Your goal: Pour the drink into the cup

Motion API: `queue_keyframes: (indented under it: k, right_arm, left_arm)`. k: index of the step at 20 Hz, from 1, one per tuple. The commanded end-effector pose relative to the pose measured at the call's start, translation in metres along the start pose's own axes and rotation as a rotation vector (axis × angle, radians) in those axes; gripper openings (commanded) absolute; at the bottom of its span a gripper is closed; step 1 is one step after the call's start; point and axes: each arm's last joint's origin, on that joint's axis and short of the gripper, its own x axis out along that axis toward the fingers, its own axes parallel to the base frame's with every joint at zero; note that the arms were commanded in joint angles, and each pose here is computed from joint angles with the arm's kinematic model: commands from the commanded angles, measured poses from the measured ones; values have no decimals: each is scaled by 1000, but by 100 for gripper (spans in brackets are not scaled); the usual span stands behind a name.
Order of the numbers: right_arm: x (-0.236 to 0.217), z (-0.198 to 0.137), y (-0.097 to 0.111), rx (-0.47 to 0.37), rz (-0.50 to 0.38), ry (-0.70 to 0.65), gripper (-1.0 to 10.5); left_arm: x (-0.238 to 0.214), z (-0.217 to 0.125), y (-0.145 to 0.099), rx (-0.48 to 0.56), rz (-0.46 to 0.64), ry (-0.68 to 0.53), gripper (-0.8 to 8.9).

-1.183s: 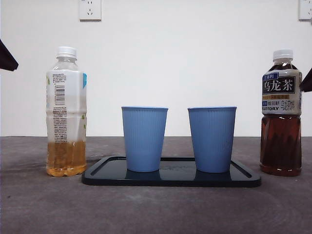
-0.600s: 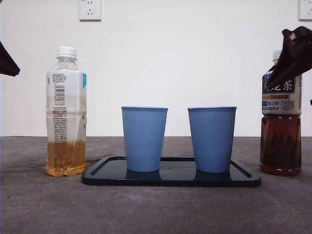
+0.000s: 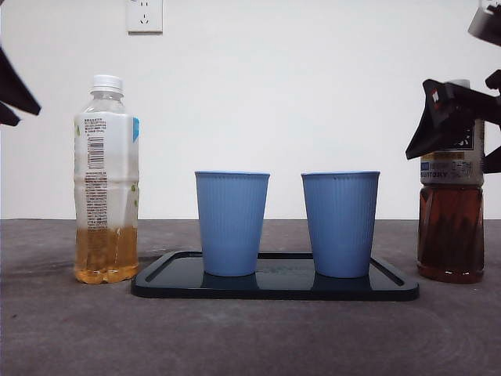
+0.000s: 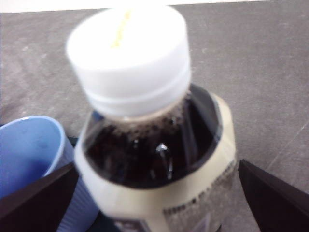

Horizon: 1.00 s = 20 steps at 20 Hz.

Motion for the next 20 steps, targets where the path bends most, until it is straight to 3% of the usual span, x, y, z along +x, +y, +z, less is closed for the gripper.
queue_keyframes:
  k: [1, 3, 7, 9, 16, 20]
  right_arm:
    - [6, 3, 0, -18, 1, -18, 600]
    - [8, 2, -1, -19, 1, -18, 553]
    - [14, -1, -3, -20, 1, -12, 300]
    - [17, -3, -3, -18, 1, -7, 231]
    - [9, 8, -2, -21, -62, 8, 211]
    - [-6, 46, 11, -102, -147, 157, 212]
  left_arm:
    - [0, 4, -1, 11, -5, -18, 400]
    - [0, 4, -1, 8, -5, -18, 418]
    - [0, 4, -1, 7, -5, -18, 435]
    - [0, 4, -1, 8, -5, -19, 461]
    - [0, 6, -1, 12, -6, -32, 476]
    - [0, 6, -1, 14, -6, -39, 468]
